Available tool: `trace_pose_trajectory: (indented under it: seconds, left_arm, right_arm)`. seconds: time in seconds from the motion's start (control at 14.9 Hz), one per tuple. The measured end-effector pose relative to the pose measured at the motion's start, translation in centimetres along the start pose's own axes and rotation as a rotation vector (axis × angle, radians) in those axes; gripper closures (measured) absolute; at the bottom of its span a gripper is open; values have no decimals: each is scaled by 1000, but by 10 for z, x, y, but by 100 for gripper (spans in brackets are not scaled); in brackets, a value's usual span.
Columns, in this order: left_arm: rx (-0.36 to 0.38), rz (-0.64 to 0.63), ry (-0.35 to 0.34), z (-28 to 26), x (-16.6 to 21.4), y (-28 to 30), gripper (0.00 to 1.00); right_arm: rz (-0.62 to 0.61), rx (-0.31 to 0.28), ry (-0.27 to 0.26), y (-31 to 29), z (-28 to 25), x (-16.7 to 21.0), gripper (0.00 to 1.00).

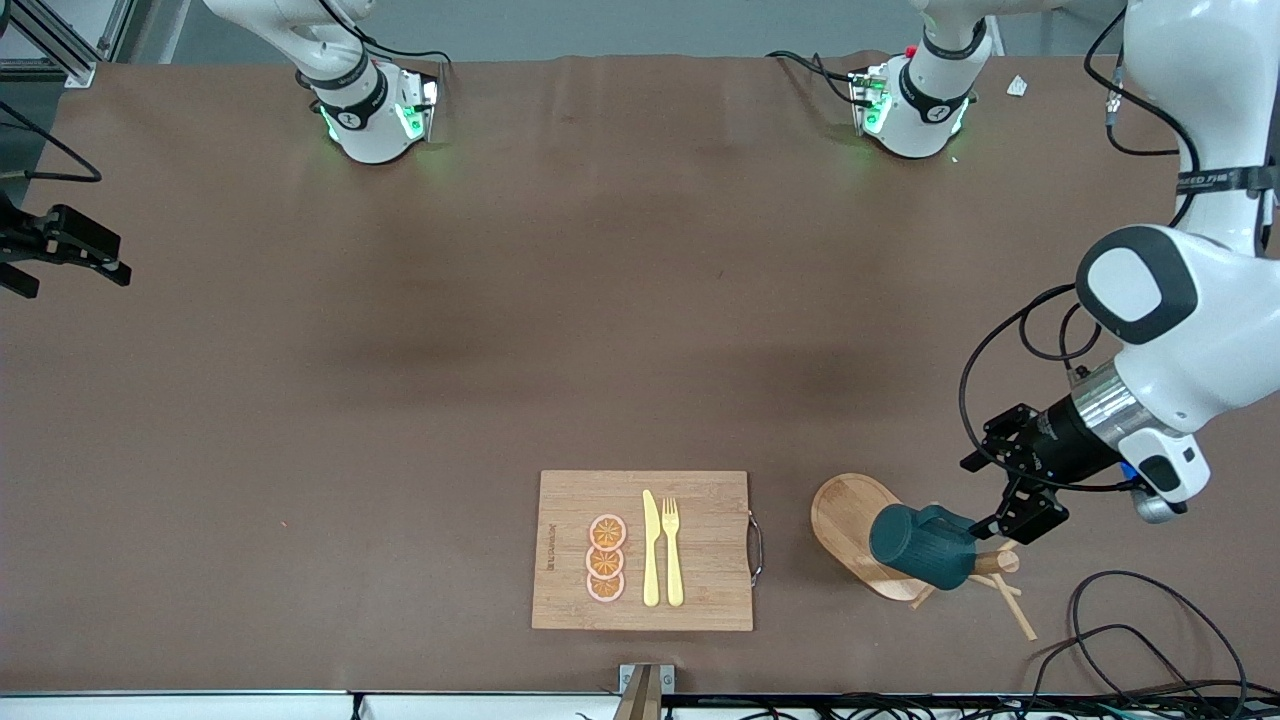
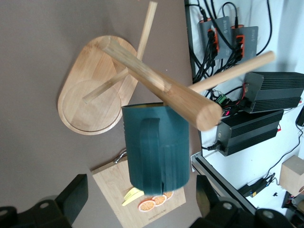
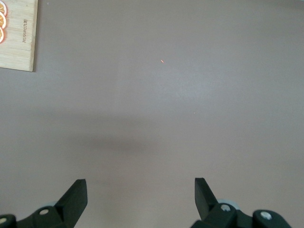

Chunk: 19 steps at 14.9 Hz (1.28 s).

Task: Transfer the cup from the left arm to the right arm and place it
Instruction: 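Close the left gripper on the teal mug body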

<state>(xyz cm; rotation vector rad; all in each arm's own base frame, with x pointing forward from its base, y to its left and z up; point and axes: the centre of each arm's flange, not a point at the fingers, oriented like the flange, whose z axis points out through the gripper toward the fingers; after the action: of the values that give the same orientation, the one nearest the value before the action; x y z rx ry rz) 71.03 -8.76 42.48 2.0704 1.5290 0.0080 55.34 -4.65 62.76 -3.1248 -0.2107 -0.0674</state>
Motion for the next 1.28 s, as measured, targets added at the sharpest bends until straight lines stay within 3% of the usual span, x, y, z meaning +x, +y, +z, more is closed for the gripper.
trace_pose_trajectory:
  seconds: [1.07, 1.28]
  left_arm:
    - [-70, -45, -22, 65, 6, 5, 0]
    - [-67, -47, -23, 68, 7, 4, 6]
  right_arm:
    - [-2, 0, 0, 0, 0, 0, 0]
    - [-2, 0, 0, 0, 0, 0, 0]
